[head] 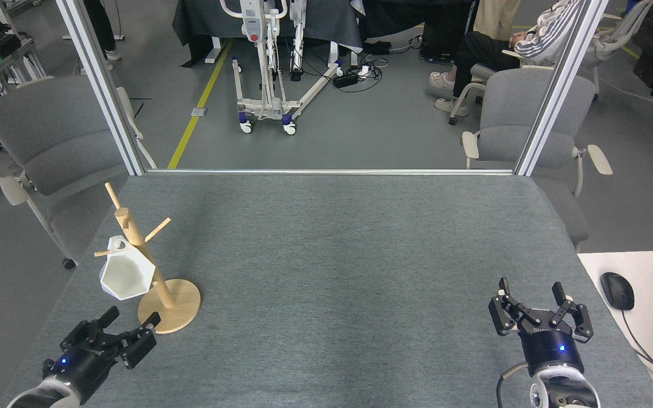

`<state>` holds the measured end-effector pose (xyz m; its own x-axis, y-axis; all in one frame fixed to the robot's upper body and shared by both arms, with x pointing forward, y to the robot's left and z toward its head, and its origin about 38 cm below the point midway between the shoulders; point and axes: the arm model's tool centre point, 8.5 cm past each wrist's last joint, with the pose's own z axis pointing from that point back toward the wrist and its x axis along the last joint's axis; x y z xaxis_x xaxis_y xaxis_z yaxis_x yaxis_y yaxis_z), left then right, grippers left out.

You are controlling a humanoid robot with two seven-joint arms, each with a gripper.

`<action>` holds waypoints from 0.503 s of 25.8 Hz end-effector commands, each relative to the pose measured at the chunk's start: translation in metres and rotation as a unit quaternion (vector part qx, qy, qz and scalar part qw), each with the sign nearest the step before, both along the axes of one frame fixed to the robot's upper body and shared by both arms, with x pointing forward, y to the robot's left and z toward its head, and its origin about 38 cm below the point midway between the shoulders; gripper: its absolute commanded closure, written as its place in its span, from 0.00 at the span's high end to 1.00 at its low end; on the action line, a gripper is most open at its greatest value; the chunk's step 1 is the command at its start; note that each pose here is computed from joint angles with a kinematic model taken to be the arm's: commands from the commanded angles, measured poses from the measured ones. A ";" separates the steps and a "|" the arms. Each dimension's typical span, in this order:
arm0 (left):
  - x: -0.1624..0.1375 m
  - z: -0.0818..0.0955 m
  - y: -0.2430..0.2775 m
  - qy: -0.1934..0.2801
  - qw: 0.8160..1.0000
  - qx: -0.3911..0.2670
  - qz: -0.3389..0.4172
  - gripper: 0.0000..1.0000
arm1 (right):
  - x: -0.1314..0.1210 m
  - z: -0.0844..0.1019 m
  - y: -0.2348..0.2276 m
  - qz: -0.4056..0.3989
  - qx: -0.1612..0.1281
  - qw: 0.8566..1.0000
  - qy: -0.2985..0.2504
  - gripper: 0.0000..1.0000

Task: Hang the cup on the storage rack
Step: 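Open the left gripper and pull it back from the cup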

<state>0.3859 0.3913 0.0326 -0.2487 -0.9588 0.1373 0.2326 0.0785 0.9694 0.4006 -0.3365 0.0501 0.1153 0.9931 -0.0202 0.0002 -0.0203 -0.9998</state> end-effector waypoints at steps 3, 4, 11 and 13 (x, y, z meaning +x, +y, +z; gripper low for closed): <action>-0.005 -0.019 -0.023 0.015 0.999 -0.029 -0.005 0.97 | 0.000 0.000 0.001 0.000 0.001 1.000 -0.001 0.99; -0.008 -0.025 -0.030 0.019 0.999 -0.036 -0.006 0.97 | 0.000 0.000 0.001 0.000 0.001 1.000 -0.001 0.99; -0.008 -0.039 -0.076 0.026 0.997 -0.072 -0.029 0.97 | 0.000 -0.001 0.001 0.000 0.002 1.000 0.000 0.99; -0.005 -0.041 -0.098 0.023 0.995 -0.087 -0.041 0.97 | 0.000 -0.001 0.000 -0.001 0.002 1.000 0.000 0.99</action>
